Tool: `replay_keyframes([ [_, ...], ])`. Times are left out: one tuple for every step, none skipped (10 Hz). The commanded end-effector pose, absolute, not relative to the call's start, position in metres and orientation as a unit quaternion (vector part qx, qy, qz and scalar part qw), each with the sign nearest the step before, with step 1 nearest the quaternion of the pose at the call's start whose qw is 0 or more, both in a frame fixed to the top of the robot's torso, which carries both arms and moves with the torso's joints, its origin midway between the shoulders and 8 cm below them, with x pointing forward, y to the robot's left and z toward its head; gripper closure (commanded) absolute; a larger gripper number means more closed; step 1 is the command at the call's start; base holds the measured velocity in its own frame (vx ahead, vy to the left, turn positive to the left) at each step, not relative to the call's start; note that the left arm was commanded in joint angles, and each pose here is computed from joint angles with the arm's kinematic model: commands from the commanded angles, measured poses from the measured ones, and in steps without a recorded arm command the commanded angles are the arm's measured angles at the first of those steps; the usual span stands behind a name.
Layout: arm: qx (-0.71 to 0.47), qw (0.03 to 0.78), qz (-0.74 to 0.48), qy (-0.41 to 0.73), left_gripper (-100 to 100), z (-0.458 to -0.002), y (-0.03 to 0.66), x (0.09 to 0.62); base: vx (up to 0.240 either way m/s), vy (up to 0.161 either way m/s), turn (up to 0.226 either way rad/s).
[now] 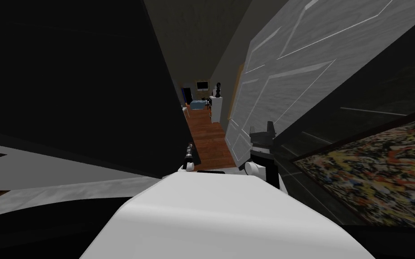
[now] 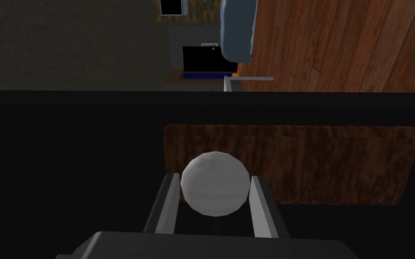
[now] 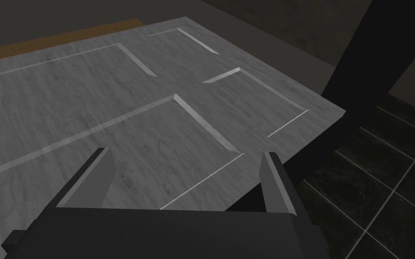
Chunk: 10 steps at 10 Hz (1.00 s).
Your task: Push the door open
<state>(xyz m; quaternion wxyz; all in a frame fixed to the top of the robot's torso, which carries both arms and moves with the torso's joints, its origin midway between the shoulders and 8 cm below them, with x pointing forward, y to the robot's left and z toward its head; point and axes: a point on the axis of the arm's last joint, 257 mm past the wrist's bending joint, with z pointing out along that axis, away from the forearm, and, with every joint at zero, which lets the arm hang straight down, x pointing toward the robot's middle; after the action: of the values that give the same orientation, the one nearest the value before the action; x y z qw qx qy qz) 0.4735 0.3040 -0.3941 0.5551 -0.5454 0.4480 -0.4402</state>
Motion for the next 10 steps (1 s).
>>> replay_keyframes([
  [-0.549, 0.566, -0.430, 0.439, 100, -0.390, 0.321, 0.469, 0.114, -0.019, -0.033],
  [-0.548, 0.568, -0.432, 0.437, 100, -0.387, 0.321, 0.471, 0.066, 0.000, 0.022],
  [-0.551, 0.571, -0.428, 0.433, 100, -0.387, 0.327, 0.469, 0.061, 0.005, -0.020],
  [-0.556, 0.579, -0.419, 0.425, 100, -0.386, 0.338, 0.465, 0.097, -0.020, -0.060],
  [-0.559, 0.582, -0.415, 0.420, 100, -0.385, 0.344, 0.463, 0.124, -0.015, -0.055],
  [-0.562, 0.586, -0.410, 0.416, 100, -0.385, 0.350, 0.461, 0.129, -0.004, -0.030],
  [-0.568, 0.593, -0.401, 0.407, 100, -0.384, 0.362, 0.457, 0.156, 0.011, -0.031],
  [-0.570, 0.596, -0.397, 0.402, 100, -0.384, 0.368, 0.455, 0.144, 0.007, -0.040],
  [-0.576, 0.603, -0.387, 0.392, 100, -0.383, 0.379, 0.450, 0.165, 0.007, -0.070],
  [-0.579, 0.607, -0.383, 0.387, 100, -0.383, 0.385, 0.447, 0.154, 0.019, -0.051],
])
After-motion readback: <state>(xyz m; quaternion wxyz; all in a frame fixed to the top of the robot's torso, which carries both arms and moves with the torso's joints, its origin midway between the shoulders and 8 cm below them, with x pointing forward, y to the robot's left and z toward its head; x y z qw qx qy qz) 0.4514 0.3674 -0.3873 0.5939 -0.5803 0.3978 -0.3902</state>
